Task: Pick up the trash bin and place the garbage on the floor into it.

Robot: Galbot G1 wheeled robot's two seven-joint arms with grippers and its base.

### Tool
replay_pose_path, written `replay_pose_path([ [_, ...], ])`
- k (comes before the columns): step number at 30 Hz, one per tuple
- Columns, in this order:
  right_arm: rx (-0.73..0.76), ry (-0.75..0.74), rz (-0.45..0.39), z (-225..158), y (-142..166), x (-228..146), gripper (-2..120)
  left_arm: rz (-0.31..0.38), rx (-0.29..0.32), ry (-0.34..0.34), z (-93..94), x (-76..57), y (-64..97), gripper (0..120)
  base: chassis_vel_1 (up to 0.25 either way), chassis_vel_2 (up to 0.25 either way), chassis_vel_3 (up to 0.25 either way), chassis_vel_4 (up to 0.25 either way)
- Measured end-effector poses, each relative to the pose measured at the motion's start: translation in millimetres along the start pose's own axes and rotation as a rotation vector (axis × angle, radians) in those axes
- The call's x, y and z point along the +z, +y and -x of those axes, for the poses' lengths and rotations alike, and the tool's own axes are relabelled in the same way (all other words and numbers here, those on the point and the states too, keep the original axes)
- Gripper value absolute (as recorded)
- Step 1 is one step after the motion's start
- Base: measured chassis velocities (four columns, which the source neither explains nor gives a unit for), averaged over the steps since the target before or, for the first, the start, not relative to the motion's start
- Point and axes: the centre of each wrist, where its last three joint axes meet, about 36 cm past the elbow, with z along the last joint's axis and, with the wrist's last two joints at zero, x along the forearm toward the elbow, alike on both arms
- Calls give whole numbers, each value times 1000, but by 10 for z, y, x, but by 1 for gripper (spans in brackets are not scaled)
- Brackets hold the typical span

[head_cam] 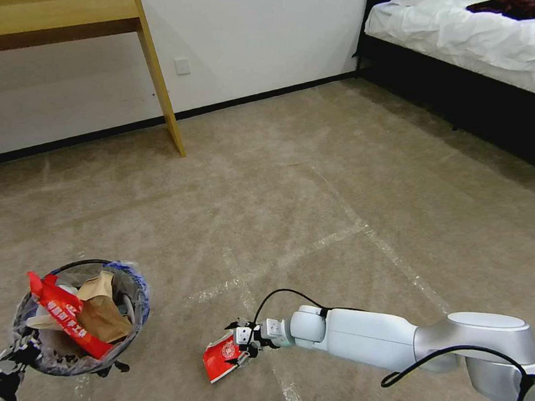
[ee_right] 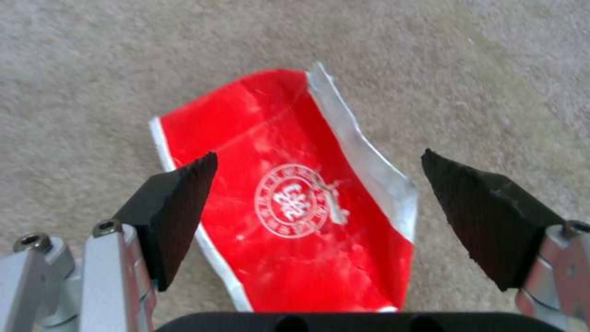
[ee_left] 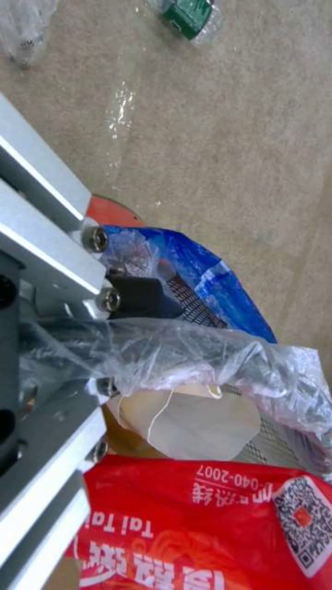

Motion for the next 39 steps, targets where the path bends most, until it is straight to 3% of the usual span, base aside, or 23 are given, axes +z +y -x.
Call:
replay_pose_path([
  [17, 3, 17, 9, 121, -58, 183, 85, 4, 4, 8, 0, 19, -7, 1, 0, 0, 0, 0],
  [29, -12, 12, -12, 216, -52, 108, 85, -1, 7, 5, 2, 18, -15, 1, 0, 0, 0, 0],
  [39, -23, 29, -14, 268, -15, 183, 70, 1, 10, -1, -20, 0, -21, 1, 0, 0, 0, 0],
])
